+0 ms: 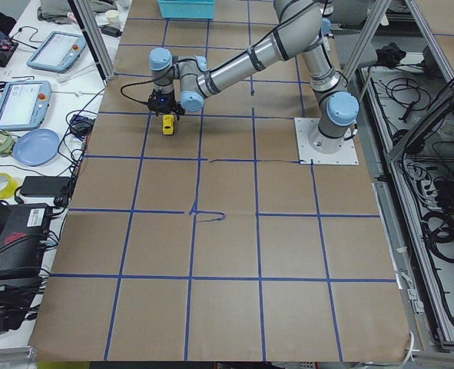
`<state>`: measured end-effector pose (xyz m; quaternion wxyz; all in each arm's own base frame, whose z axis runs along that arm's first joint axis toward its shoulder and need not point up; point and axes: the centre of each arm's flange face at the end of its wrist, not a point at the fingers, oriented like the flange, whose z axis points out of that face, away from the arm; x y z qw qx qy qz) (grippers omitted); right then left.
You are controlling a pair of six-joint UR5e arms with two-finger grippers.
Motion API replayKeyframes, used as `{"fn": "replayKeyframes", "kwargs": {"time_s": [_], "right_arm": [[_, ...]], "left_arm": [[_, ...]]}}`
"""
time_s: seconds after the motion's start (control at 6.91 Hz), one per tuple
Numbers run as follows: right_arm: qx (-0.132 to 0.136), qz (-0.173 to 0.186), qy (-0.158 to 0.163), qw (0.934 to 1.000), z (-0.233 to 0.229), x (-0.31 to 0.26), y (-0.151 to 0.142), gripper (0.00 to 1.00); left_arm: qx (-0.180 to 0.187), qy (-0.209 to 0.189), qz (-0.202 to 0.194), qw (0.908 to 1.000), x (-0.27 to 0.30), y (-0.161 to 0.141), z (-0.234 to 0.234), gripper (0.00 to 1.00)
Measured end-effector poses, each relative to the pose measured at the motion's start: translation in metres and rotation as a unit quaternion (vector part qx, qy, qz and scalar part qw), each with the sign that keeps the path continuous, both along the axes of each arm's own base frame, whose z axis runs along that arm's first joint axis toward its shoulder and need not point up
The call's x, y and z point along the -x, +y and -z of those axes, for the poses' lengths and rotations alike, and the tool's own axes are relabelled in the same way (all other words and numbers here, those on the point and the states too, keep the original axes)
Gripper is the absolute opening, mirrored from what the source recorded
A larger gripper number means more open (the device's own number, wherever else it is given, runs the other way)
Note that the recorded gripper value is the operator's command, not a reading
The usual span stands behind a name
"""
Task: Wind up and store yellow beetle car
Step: 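Close the left gripper on the yellow toy car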
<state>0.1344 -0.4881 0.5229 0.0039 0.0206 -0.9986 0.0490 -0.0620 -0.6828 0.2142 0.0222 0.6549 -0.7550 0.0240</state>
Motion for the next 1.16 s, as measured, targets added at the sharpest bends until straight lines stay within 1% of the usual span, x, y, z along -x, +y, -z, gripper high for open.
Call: {"fn": "replayKeyframes", "kwargs": {"time_s": [0.29,0.43,0.58,0.72,0.87,1.16], "right_arm": [[0.0,0.0,0.0,1.0,0.0,0.0,0.0,1.0],[0.0,0.001,0.0,1.0,0.0,0.0,0.0,1.0],[0.0,0.001,0.0,1.0,0.0,0.001,0.0,1.0],[0.0,0.001,0.0,1.0,0.0,0.001,0.0,1.0],[0.0,0.001,0.0,1.0,0.0,0.001,0.0,1.0],[0.0,0.001,0.0,1.0,0.0,0.001,0.0,1.0]], "left_arm": [[-0.003,-0.006,-0.007,0.9999,-0.002,-0.003,0.014,1.0],[-0.003,-0.007,-0.011,0.9999,-0.002,-0.005,0.019,0.96],[-0.002,-0.007,-0.012,0.9999,-0.002,-0.006,0.021,0.66],[-0.002,-0.006,-0.012,0.9999,-0.002,-0.007,0.022,0.29],[-0.001,-0.005,-0.012,0.9999,-0.002,-0.008,0.022,0.0],[0.0,0.001,-0.009,1.0,-0.001,-0.008,0.021,0.0]]}}
